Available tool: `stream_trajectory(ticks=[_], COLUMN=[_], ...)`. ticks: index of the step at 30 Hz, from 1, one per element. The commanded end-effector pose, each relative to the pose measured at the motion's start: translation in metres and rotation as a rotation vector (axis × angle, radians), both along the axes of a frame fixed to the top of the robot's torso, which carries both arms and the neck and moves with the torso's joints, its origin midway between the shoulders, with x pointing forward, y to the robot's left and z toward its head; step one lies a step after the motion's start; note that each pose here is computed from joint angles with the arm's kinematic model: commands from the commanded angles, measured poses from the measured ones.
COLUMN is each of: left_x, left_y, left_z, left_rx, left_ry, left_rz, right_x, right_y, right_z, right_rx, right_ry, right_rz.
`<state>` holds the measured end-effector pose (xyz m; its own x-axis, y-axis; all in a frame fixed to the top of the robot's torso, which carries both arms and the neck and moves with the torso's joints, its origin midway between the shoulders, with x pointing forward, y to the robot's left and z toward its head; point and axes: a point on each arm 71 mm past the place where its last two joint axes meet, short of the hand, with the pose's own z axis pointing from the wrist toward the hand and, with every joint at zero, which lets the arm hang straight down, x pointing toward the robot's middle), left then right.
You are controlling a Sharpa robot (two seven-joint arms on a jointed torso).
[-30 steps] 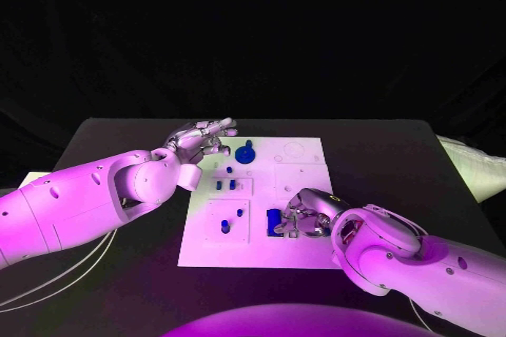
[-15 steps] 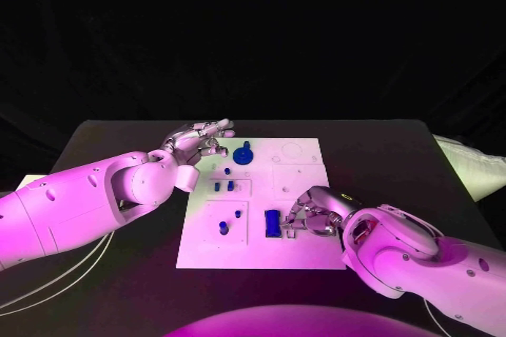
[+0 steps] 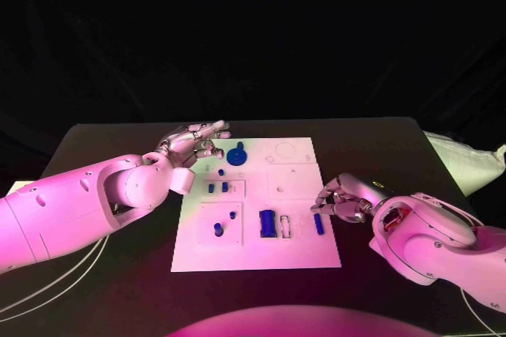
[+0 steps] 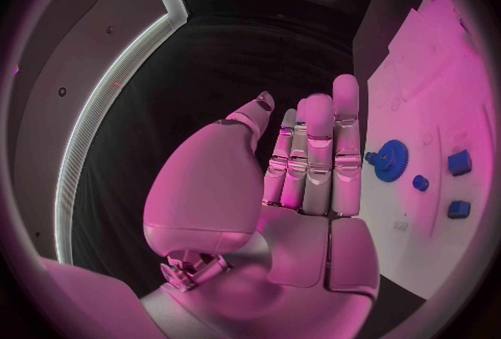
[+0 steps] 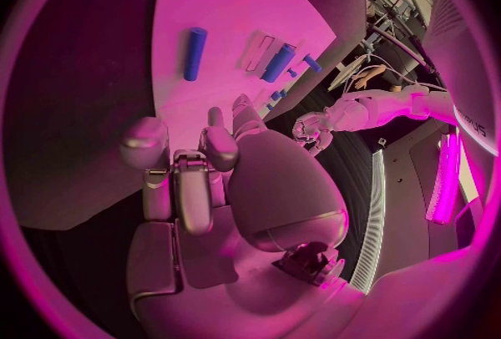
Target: Assemble the parts on the task board
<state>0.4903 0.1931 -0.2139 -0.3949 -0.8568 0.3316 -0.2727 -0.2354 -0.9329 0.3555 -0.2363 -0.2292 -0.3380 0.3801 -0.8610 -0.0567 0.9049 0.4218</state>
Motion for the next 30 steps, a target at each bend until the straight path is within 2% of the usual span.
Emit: stream_trajectory(ticks=[1,18,30], left_x=[-0.001,-0.0003,0.0003], left_y=[-0.002,-0.001,0.001], left_z=[0.0018,0.0007,0.0002], left_rx=[-0.011,-0.007,-0.005], left_ry=[-0.012,-0.01,-0.009], left_rz=[-0.016,-0.013,-0.01], right_x=[0.0,-0.002,-0.002], right_y=[-0.003,-0.007,-0.003], right_z=[-0.001,-0.022,-0.027], right_rx=[-0.09,-0.212,-0.242], right_ry=[-0.017,0.073,0.087], right_rz=[0.034,0.075,0.094])
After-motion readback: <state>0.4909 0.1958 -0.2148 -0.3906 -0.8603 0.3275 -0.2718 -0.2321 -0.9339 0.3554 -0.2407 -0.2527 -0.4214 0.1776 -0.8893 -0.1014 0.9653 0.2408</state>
